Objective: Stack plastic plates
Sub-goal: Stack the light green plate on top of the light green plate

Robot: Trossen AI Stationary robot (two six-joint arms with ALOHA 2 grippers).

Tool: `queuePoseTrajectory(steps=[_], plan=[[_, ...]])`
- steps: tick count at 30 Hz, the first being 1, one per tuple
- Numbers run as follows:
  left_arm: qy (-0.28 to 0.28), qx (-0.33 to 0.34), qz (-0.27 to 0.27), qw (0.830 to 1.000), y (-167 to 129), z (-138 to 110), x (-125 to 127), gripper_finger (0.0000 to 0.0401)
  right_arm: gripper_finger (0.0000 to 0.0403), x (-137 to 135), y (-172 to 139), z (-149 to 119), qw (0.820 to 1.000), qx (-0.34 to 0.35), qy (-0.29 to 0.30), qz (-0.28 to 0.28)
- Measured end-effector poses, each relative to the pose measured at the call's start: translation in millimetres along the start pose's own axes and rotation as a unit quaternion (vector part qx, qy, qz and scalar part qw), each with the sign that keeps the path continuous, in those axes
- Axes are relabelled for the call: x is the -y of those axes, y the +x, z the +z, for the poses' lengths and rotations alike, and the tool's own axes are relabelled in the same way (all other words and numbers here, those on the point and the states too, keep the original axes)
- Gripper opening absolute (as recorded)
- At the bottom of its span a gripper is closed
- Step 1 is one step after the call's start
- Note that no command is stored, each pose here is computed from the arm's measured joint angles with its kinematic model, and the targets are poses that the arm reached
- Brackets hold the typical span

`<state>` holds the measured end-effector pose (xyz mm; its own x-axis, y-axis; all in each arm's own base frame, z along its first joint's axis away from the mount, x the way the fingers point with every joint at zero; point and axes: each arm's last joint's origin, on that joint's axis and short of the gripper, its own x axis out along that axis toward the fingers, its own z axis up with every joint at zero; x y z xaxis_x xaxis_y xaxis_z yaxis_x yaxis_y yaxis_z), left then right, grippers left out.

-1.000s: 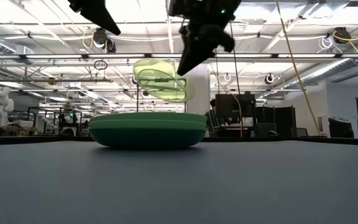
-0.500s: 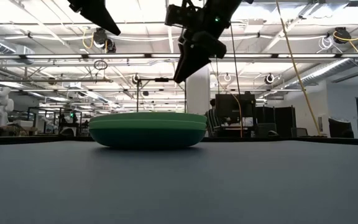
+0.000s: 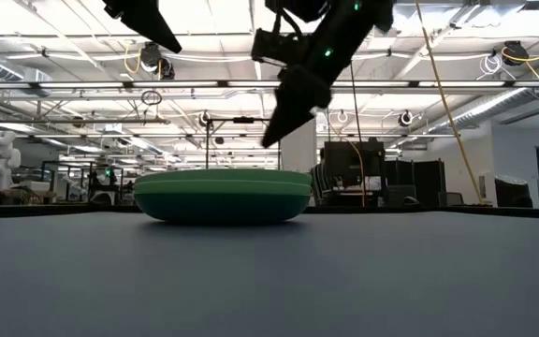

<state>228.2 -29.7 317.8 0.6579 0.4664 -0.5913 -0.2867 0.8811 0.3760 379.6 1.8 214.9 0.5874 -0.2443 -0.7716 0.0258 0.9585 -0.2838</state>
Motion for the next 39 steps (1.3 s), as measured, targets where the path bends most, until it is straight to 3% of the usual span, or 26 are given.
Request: queuePoseTrajectory(steps=[3, 7, 10, 17, 29, 35, 39], plan=[[0.000, 0.000, 0.000, 1.000, 0, 0, 0, 0.0063, 0.0098, 4, 13, -5, 0.997, 0.067, 0.026, -0.018], [-0.001, 0.001, 0.000, 1.000, 0, 0, 0, 0.0063, 0.0098, 20, 21, -7, 0.979, 0.156, 0.089, -0.094], [0.000, 0.001, 0.000, 1.000, 0, 0, 0, 0.0063, 0.0098, 38, 25, -10, 0.967, 0.180, 0.144, -0.108], [0.006, 0.006, 0.000, 1.000, 0, 1, 0, 0.0063, 0.0098, 54, 28, -14, 0.958, 0.179, 0.208, -0.083], [0.013, 0.019, -0.001, 1.000, 0, 4, 0, 0.0063, 0.0098, 45, 60, -33, 0.967, 0.110, 0.223, -0.061], [0.014, 0.018, -0.001, 1.000, 0, 4, 0, 0.0063, 0.0098, 38, 60, -32, 0.969, 0.109, 0.224, -0.003], [0.014, 0.017, -0.001, 1.000, 0, 4, 0, 0.0063, 0.0098, 33, 59, -31, 0.969, 0.107, 0.222, 0.008]])
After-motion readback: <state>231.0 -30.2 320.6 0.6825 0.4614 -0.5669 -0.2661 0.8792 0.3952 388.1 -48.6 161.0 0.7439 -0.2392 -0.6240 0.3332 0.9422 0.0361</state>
